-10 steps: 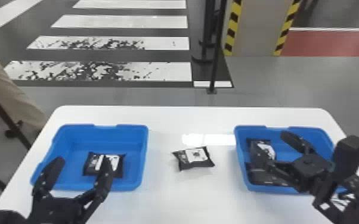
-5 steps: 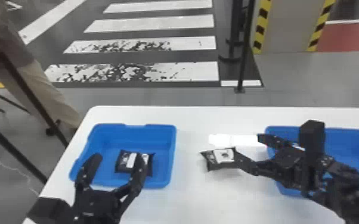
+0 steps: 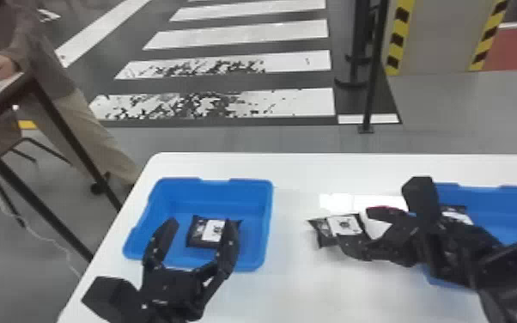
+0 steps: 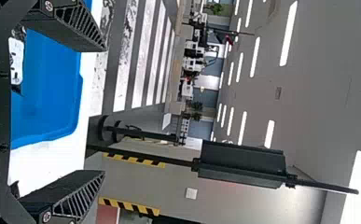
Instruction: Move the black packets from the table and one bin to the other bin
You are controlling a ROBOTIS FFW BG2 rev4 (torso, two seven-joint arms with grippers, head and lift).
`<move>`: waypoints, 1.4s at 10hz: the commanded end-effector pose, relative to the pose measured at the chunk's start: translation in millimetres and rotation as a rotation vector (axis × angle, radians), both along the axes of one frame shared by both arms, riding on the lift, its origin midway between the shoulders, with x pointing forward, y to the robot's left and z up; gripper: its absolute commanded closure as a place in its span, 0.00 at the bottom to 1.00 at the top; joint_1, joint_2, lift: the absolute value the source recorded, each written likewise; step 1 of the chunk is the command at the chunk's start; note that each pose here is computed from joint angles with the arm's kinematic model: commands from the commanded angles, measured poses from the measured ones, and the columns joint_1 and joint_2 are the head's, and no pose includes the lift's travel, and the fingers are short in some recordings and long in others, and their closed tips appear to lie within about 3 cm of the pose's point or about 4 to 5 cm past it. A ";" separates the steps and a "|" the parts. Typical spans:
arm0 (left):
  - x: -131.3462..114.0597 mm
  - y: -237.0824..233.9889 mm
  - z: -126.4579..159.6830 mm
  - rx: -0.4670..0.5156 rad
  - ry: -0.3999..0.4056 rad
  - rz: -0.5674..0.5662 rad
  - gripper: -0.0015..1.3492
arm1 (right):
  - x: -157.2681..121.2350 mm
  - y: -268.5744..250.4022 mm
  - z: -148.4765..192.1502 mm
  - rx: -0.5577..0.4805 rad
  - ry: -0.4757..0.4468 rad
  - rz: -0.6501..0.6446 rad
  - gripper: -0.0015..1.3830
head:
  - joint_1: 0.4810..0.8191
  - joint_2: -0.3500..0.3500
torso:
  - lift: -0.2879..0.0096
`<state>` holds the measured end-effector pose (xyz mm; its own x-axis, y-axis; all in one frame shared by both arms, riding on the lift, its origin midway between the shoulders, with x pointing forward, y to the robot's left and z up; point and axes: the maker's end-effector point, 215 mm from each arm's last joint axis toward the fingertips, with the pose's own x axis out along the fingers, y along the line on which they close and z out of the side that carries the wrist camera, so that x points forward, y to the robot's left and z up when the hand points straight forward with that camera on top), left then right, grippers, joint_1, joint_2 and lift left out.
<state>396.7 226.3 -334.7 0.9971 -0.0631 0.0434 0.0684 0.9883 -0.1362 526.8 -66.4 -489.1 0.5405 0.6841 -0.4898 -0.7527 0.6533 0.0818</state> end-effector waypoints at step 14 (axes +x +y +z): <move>-5.4 4.1 -4.6 -0.053 -0.019 0.017 0.07 | 22.3 -14.1 116.2 0.008 -0.297 -0.148 0.81 | 0.63 0.85 | 0.60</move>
<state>391.4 230.4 -340.1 0.9970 -0.0450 0.0627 0.0560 0.9810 -0.1859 545.4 -53.8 -396.0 0.6992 0.6314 -0.3353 -0.6912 0.7169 -0.0914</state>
